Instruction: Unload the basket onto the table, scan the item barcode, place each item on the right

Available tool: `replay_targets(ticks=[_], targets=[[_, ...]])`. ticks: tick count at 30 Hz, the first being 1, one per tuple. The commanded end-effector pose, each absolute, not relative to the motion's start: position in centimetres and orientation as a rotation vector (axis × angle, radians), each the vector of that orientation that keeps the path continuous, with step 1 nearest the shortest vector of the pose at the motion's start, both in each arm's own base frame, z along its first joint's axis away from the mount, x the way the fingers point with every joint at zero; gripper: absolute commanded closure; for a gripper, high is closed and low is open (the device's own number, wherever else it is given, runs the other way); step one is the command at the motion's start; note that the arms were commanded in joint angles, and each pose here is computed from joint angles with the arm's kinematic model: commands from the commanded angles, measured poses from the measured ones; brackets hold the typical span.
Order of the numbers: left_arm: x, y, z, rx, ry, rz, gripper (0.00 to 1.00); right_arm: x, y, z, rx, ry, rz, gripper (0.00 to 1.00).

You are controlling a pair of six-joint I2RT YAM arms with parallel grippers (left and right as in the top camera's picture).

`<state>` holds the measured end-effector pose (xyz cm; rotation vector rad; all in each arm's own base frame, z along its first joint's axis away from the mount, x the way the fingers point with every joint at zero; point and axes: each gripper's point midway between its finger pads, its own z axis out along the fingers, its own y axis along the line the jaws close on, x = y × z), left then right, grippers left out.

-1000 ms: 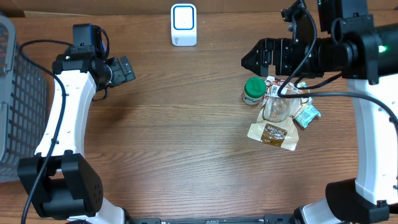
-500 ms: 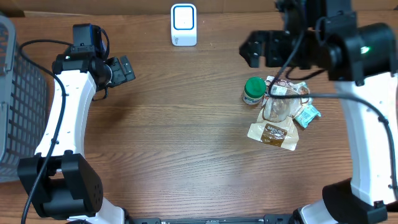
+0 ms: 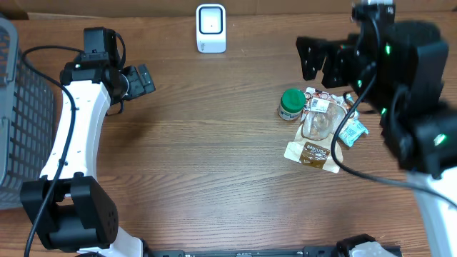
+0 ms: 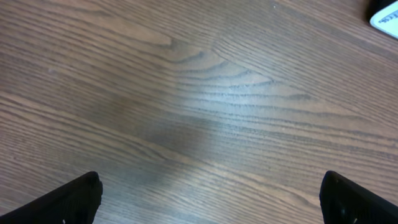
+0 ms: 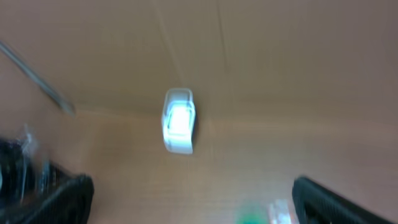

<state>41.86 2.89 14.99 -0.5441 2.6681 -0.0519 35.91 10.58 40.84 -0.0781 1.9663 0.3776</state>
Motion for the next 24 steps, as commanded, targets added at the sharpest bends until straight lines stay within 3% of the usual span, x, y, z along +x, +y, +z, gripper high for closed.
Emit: replay_targets(ticks=[1,14,24], targets=[[42.0,2.9,15.4,-0.544,2.657,-0.048,0.0,33.1,7.9,38.1,-0.064,1.866,0.322,0.0],[42.0,2.9,15.4,-0.544,2.657,-0.048,0.0,25.9,4.2,24.0,-0.018,1.442,0.278,0.0],[42.0,2.9,15.4,-0.544,2.657,-0.048,0.0,24.7,4.1,18.9,-0.008,1.527,0.281,0.0]])
